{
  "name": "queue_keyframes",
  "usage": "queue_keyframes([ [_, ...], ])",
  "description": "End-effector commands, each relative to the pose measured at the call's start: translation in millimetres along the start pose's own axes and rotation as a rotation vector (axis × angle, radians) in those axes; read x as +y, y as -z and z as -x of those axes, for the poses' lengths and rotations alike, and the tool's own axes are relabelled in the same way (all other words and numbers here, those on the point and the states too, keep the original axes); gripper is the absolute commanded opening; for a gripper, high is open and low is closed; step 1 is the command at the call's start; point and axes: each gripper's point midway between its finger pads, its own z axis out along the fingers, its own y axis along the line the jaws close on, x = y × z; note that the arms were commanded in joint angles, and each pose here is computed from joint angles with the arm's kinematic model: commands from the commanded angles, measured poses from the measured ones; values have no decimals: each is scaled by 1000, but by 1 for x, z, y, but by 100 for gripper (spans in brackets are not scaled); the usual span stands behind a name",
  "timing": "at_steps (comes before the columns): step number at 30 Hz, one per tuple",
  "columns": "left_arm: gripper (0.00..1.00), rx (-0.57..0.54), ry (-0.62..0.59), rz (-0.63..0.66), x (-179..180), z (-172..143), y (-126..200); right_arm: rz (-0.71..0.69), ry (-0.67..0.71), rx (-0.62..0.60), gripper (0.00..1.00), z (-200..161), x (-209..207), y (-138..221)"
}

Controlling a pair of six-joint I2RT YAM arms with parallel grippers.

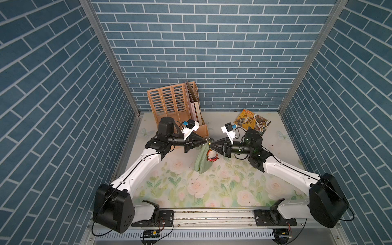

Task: Remove the decoration from the bag
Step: Remove the decoration item from the bag.

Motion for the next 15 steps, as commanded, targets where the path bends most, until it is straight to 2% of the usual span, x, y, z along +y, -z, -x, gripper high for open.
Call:
queue_keyframes([
  [1, 0, -24, -60, 19, 0, 17, 5, -48, -16, 2, 20, 2, -2, 2],
  [15, 0, -72, -43, 220, 21, 25, 13, -152, -89, -36, 16, 17, -6, -3],
])
